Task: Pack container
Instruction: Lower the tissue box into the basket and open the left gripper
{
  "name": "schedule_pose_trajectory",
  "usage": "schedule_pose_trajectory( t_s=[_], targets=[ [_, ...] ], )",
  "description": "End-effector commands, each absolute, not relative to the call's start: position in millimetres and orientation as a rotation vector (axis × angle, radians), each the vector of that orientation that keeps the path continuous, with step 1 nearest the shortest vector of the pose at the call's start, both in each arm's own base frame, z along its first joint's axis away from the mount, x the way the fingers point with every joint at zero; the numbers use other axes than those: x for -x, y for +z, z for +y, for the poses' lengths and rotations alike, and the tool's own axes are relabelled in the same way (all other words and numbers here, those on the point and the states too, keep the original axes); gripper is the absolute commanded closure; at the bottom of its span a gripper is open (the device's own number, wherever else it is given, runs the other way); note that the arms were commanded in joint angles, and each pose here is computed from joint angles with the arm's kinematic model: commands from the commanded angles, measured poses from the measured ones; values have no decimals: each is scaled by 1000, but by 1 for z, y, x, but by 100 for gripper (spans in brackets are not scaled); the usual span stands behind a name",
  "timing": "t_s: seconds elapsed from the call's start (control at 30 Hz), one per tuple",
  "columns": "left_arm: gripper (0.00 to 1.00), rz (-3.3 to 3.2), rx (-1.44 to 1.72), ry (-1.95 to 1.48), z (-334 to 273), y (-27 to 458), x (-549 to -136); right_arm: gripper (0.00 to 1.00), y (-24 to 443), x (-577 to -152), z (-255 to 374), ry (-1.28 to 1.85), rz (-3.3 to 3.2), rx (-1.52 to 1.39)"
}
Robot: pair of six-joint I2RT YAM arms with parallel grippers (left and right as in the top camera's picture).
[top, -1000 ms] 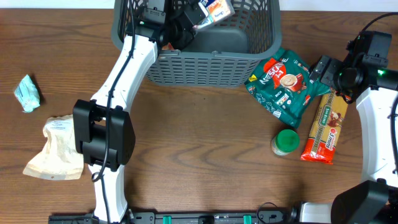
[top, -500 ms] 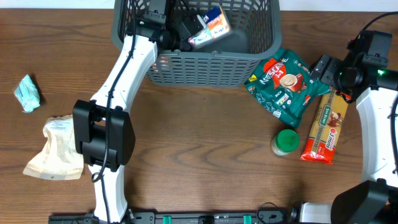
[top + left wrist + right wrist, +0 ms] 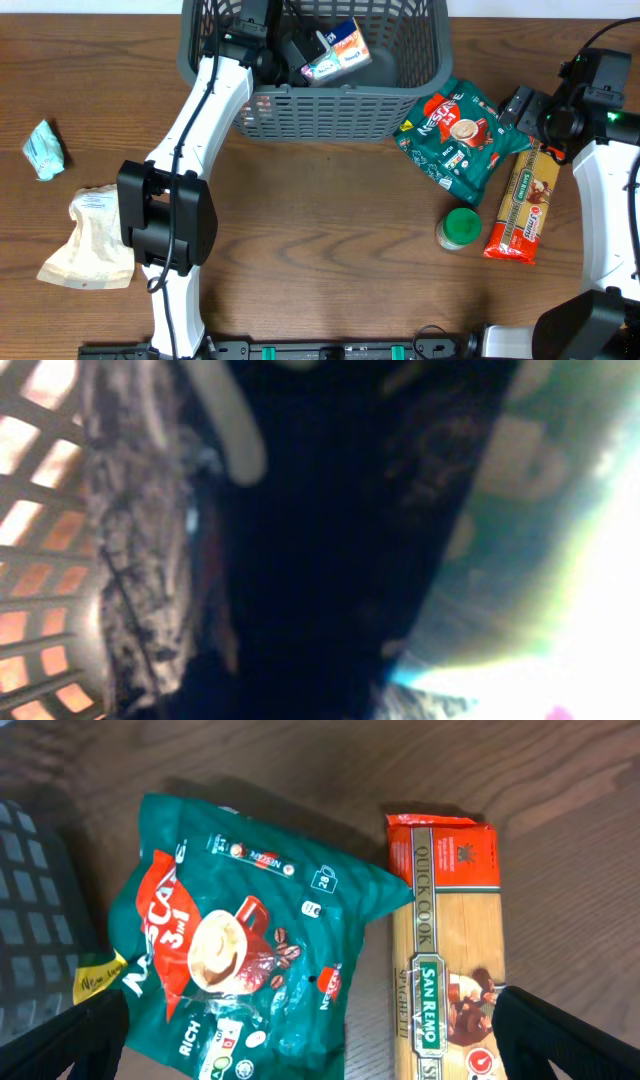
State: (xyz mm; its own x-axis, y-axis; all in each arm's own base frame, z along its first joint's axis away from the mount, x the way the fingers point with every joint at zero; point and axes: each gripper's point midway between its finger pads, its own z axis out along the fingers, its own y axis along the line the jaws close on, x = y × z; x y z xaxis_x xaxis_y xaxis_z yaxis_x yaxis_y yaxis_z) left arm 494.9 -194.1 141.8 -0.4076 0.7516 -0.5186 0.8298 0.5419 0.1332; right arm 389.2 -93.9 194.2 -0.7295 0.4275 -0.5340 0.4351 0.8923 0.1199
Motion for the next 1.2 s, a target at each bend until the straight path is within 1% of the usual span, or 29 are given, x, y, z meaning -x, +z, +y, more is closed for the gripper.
schedule_pose_trajectory(
  t_s=[0.0, 0.53, 1.17],
  targets=[
    [46, 2240, -1278, -196, -193, 157, -490, 1, 200, -393, -100, -34, 2468, -618],
    [46, 2370, -1322, -246, -184, 143, -461, 1, 201, -394, -103, -59, 2456, -623],
    [46, 2420, -1339, -265, -180, 138, -449, 1, 202, -394, -104, -63, 2453, -624]
  ],
)
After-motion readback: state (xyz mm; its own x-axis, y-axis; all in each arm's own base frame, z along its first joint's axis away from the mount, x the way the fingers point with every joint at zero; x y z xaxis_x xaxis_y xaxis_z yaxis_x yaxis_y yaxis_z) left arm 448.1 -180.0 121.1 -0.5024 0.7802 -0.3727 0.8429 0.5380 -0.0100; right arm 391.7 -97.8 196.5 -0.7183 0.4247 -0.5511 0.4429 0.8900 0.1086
